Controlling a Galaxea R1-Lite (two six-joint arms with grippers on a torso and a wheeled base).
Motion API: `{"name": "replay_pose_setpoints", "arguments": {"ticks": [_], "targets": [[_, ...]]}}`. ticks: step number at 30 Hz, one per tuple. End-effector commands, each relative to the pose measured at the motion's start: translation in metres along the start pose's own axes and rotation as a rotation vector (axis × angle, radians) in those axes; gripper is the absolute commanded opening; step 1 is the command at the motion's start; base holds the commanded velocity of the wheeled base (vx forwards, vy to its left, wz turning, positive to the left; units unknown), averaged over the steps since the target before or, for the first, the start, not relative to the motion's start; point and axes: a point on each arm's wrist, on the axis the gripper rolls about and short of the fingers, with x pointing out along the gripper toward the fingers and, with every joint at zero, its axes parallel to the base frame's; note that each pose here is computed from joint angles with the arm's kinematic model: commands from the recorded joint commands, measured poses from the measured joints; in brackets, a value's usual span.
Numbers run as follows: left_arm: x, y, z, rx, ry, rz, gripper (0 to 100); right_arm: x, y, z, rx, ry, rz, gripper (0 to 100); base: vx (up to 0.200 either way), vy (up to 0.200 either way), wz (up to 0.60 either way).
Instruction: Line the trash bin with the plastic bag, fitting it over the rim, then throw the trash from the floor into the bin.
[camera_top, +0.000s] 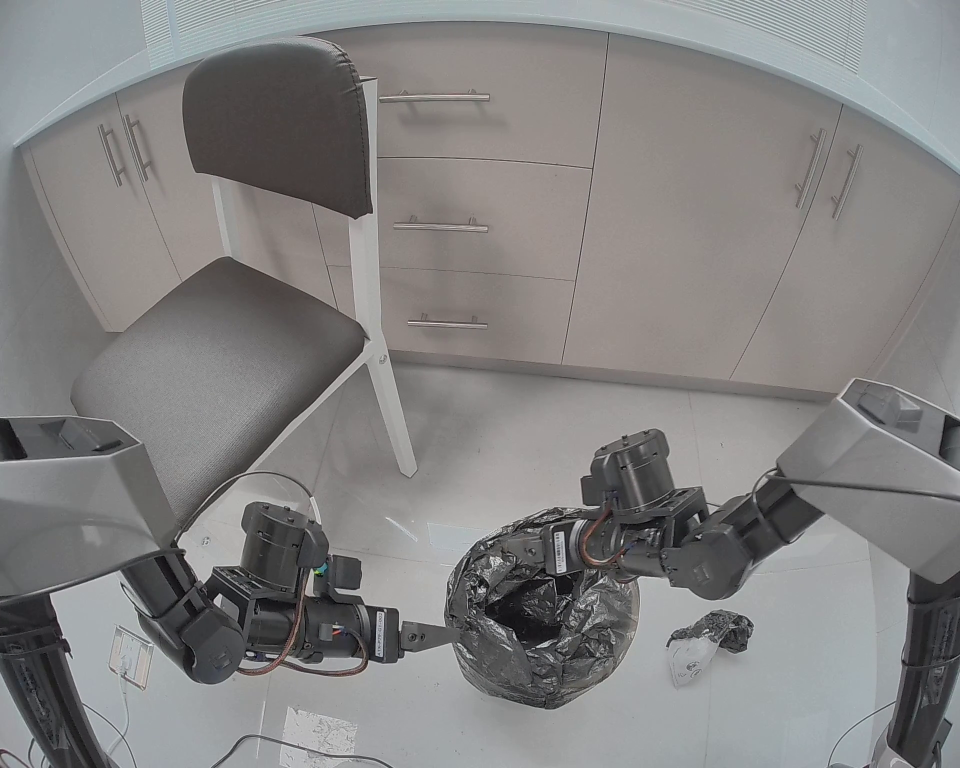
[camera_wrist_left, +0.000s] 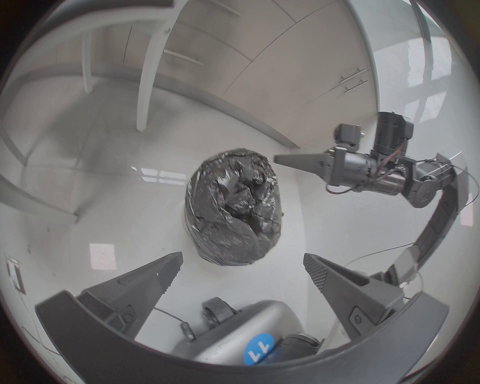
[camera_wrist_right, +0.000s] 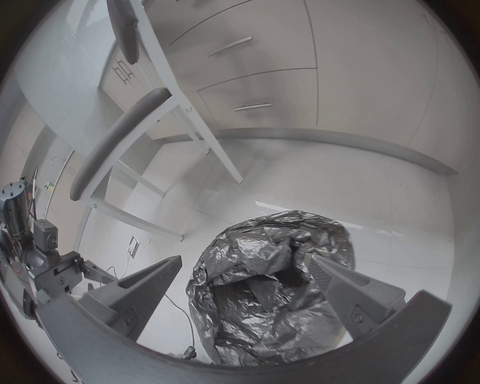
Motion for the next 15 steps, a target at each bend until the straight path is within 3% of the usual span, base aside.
{"name": "replay_pose_setpoints", "arguments": {"ticks": [1,15], "targets": [[0.003,0.02,-0.017,-0.1,0.055,-0.026,100,0.038,0.009,-0.021,-0.019,0.058,0.012,100,0.0,0.0,0.0],[0.005,0.019,-0.014,-0.103,0.044,-0.037,100,0.084,-0.01,-0.029,0.004,0.069,0.021,100,0.0,0.0,0.0]]}}
